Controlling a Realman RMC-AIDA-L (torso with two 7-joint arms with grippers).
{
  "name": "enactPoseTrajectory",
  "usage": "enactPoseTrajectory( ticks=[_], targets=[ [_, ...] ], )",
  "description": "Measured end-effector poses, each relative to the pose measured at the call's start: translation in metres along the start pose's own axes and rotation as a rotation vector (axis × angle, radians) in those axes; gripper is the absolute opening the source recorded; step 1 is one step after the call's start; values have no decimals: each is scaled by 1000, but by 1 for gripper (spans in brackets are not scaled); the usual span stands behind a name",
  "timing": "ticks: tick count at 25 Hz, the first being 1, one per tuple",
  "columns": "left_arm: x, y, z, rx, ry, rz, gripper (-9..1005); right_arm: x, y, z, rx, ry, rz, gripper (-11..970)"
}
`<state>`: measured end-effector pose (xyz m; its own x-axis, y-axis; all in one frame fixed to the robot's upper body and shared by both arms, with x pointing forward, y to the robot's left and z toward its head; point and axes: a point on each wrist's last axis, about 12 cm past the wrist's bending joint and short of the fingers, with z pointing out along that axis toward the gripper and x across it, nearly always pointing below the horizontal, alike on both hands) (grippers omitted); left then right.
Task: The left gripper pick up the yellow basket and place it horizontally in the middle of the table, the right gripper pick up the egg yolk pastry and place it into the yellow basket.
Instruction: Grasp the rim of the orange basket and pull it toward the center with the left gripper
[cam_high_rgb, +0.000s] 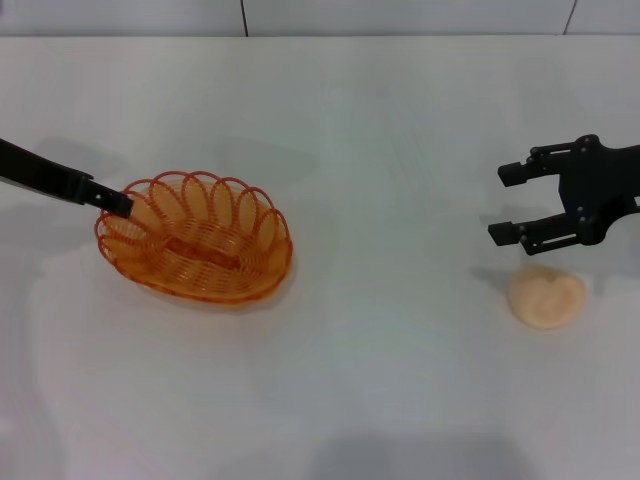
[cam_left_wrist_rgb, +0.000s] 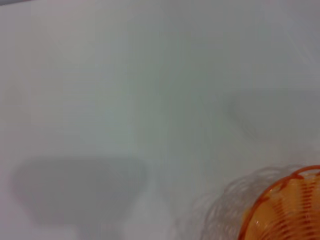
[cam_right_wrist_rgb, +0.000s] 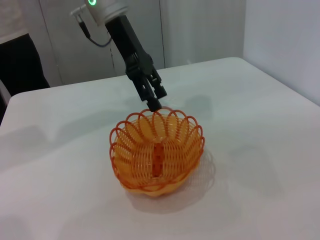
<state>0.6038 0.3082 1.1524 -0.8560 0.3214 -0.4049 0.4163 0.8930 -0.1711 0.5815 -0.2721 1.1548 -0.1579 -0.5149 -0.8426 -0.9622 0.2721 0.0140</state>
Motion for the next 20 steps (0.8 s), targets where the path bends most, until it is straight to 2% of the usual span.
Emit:
enactPoseTrajectory(
  ticks=[7,18,20],
  targets=[
    [3,-2,18,14,14,3,778,-1,1,3,-3,-5,-2,733],
    [5,-8,30,31,8,15,763,-2,1,4,-1,-13,-3,726],
    [5,-9,31,29,5,16,703,-2,1,4,1,-15,-3,725]
  ],
)
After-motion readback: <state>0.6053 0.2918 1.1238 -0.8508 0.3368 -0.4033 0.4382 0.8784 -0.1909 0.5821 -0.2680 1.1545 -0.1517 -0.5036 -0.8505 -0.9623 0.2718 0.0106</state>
